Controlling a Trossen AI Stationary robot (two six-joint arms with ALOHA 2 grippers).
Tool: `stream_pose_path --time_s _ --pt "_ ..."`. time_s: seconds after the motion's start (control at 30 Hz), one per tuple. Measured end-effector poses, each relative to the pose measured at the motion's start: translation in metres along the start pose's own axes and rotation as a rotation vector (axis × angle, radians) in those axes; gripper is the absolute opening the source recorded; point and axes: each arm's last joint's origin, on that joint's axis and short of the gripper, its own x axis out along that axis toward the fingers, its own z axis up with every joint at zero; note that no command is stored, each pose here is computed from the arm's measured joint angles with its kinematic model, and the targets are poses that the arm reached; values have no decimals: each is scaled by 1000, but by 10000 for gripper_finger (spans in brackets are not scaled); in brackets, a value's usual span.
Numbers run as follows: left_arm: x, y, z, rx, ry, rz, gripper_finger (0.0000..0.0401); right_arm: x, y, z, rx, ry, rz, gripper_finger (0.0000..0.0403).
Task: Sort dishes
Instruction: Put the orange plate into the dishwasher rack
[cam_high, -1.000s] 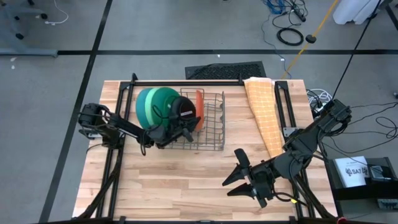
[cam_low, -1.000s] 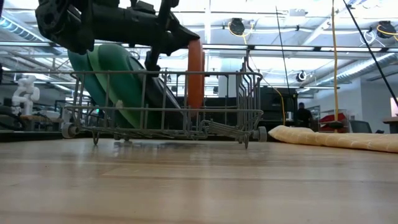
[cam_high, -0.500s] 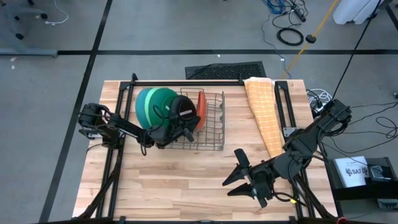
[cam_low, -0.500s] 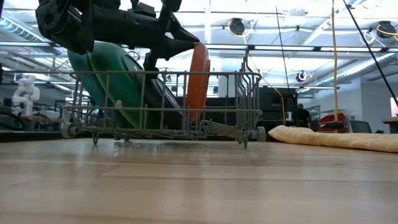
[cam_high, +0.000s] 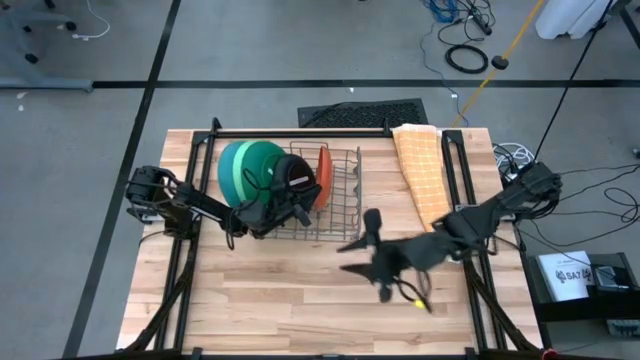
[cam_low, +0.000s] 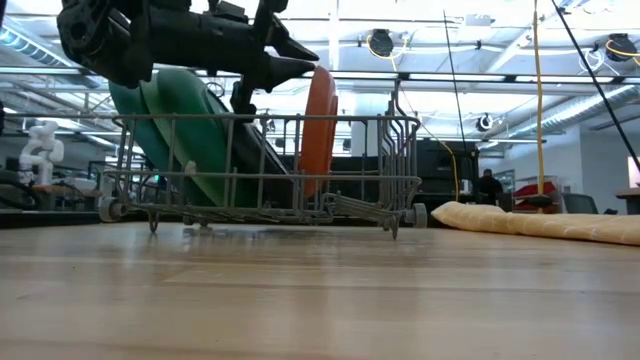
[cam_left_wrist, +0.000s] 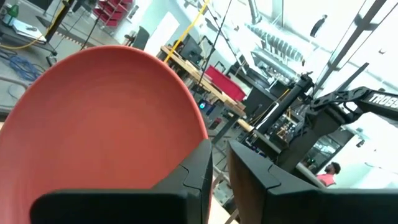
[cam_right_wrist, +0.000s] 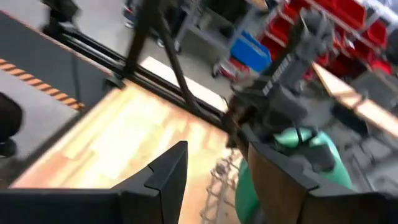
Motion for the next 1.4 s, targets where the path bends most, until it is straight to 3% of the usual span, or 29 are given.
stream_pose_path --time_s 0.3,0.47,0.8,1.1,1.23,1.4 --pt "-3 -5 0 14 7 -24 61 41 -27 -34 109 184 -120 162" --pt "-5 -8 2 27 -5 -39 61 44 -42 -48 186 288 -232 162" --pt "-11 -20 8 111 -80 -104 61 46 -41 -60 210 329 -265 162" --pt "-24 -40 23 177 -138 -233 61 54 -49 -91 256 396 -379 160" --pt "-31 -51 37 218 -101 -307 61 58 -58 -108 312 423 -423 136" --pt "-43 -61 53 283 17 -352 61 63 -75 -133 380 456 -502 75"
